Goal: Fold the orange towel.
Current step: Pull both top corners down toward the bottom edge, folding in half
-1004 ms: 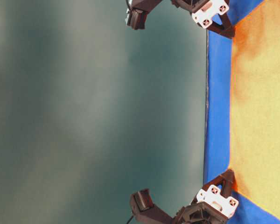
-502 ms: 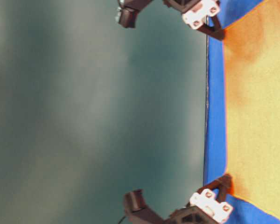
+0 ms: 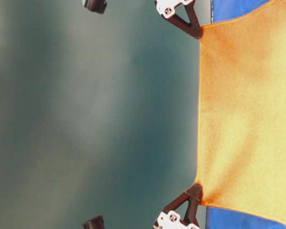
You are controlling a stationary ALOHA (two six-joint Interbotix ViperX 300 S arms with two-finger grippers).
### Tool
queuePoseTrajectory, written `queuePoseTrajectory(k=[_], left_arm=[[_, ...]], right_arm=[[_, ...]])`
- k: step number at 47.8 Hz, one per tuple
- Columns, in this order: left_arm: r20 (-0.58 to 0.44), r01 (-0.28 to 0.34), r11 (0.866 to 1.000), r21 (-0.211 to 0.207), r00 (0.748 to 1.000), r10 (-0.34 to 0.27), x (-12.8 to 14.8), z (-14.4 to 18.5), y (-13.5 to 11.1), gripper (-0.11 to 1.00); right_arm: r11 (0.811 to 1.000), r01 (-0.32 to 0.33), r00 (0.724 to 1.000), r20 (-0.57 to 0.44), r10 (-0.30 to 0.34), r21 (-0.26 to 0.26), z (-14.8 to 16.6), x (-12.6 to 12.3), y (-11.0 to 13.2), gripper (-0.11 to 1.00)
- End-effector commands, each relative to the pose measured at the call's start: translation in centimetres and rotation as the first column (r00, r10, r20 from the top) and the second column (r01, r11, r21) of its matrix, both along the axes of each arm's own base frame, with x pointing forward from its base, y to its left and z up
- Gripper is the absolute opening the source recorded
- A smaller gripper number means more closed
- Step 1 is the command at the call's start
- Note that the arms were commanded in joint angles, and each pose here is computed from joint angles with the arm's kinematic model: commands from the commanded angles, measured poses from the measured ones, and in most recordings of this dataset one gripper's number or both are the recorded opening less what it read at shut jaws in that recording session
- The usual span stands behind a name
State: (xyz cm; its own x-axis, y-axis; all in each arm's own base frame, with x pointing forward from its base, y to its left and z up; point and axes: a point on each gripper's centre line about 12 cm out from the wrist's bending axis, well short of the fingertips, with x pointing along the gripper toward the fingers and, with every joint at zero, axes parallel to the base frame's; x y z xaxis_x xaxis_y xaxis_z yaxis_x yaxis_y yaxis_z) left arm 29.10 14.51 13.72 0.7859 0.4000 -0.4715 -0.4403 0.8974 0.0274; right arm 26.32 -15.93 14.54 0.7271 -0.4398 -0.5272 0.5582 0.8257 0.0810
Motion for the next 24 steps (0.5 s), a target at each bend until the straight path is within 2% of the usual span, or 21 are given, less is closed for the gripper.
queuePoseTrajectory(k=[1, 8, 15, 20, 24], left_arm=[[0.032, 0.029, 0.999, 0.018, 0.999, -0.03, 0.4, 1.1, -0.8, 0.03], [0.026, 0.107, 0.994, 0.016, 0.994, -0.108, 0.7, 1.0, -3.4, 0.03], [-0.009, 0.18, 0.984, -0.02, 0.984, -0.18, 0.3, 0.7, -6.2, 0.03], [-0.035, 0.238, 0.97, -0.047, 0.97, -0.24, 0.1, 0.4, -8.4, 0.03], [-0.05, 0.292, 0.954, -0.069, 0.954, -0.295, 0.2, 0.2, -10.3, 0.03]], right_arm=[[1.0, -0.011, 0.999, 0.031, 0.011, -0.005, 0.9, 0.1, 0.7, 0.01], [0.997, -0.076, 0.997, 0.02, 0.076, 0.024, 1.1, 0.1, 3.3, 0.01], [0.986, -0.151, 0.988, 0.011, 0.151, 0.069, 1.3, -0.1, 6.4, 0.01], [0.974, -0.203, 0.979, 0.022, 0.201, 0.104, 1.4, -0.2, 8.7, 0.01], [0.962, -0.239, 0.971, 0.025, 0.238, 0.131, 1.3, -0.3, 10.2, 0.01]])
